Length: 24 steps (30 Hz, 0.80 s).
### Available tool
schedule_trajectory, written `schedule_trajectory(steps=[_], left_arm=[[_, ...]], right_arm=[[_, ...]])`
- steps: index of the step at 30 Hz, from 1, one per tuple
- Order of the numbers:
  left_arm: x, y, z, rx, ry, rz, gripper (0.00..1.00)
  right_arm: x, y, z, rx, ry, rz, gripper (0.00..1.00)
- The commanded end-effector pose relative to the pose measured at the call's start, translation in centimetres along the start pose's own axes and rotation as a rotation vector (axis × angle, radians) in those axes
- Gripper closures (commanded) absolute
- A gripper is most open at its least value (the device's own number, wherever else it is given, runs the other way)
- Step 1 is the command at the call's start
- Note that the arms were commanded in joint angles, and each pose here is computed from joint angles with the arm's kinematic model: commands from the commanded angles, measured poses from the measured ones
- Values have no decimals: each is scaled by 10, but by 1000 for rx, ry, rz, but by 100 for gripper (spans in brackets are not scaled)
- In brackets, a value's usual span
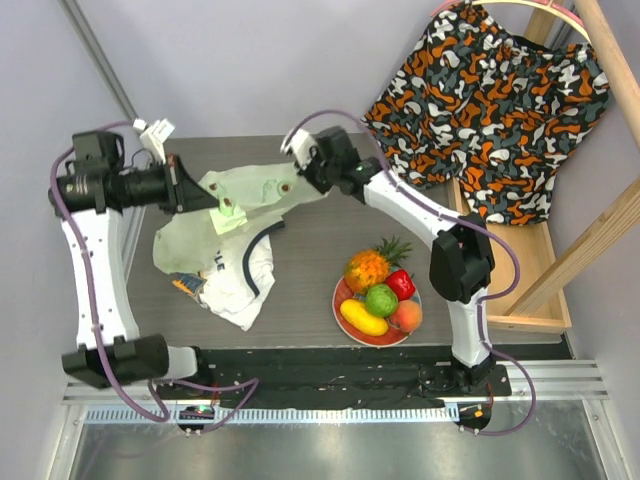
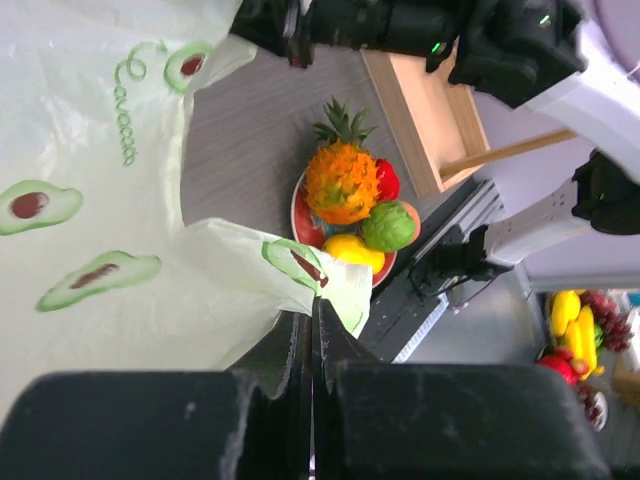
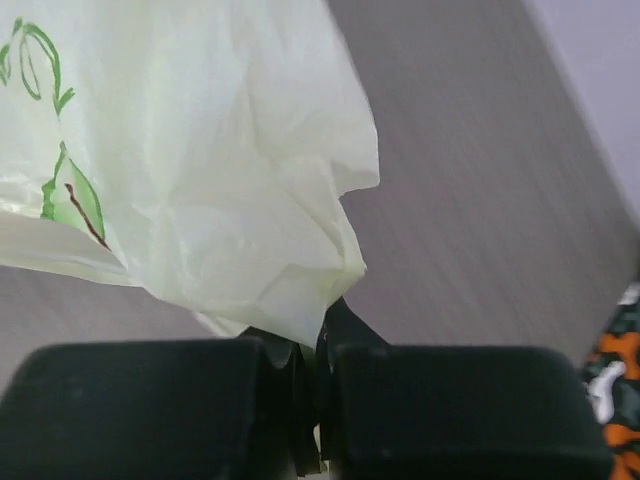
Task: Take the fake fruits out of the plastic bag
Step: Move the plastic bag to the center of the board.
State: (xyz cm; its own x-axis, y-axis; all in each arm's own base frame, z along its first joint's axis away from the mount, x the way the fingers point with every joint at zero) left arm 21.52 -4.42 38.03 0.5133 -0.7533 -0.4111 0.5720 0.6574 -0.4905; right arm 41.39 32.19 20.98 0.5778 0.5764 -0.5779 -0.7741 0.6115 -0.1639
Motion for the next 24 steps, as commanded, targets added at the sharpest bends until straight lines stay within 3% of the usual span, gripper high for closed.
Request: schedule_trajectory(steps=[1,3,5,6,10,12,13,14,16,18,19,21,24], left_arm=[[18,-6,28,116,103,-44,100],[45,19,47,133,150,9,100],[53,20,81,227,96,71,100],[67,36,90,226,106,91,100],[77,28,126,377,14,109,100],[85,19,117,415,60,63,100],[90,18,102,389,110,35,100],[96,12,86,374,168,-11,100],[108,14,46,329,303,-68,100],[124,10,1,262,443,-143,100],[124,3,-9,265,456,-168,100],[133,-6,-43,238,546,-218,100],[134,-15,-65,244,584,-229,100]], right_arm=[[-72,-98,85,122,-311,-222,99],[-88,-125,92,172,-353,-287,99],[-114,-158,101,208,-411,-358,99],[-121,-164,103,216,-423,-373,99],[-145,-169,98,213,-418,-421,99],[-169,-159,96,218,-423,-420,99],[-159,-150,72,236,-357,-400,99],[-180,-143,70,242,-369,-416,99],[-170,-126,22,283,-247,-394,99],[-190,-107,0,292,-219,-387,99],[-183,-92,-39,310,-121,-361,99],[-201,-79,-60,325,-84,-385,99],[-205,-61,-97,348,-3,-373,99]])
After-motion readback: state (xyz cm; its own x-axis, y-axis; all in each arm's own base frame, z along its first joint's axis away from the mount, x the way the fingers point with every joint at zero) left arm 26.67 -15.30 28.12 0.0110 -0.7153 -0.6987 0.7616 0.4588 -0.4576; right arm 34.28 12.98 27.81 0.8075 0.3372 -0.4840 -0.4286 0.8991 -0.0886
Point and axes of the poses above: each gripper's point midway between its finger pads, its own x axis out along the fingers, its own y axis along the line the jaws close on, z = x × y, the point moved 6 cm from there along -x, back along the fingers, and after that the axes turned 10 degrees about x, right-handed, at the moved point
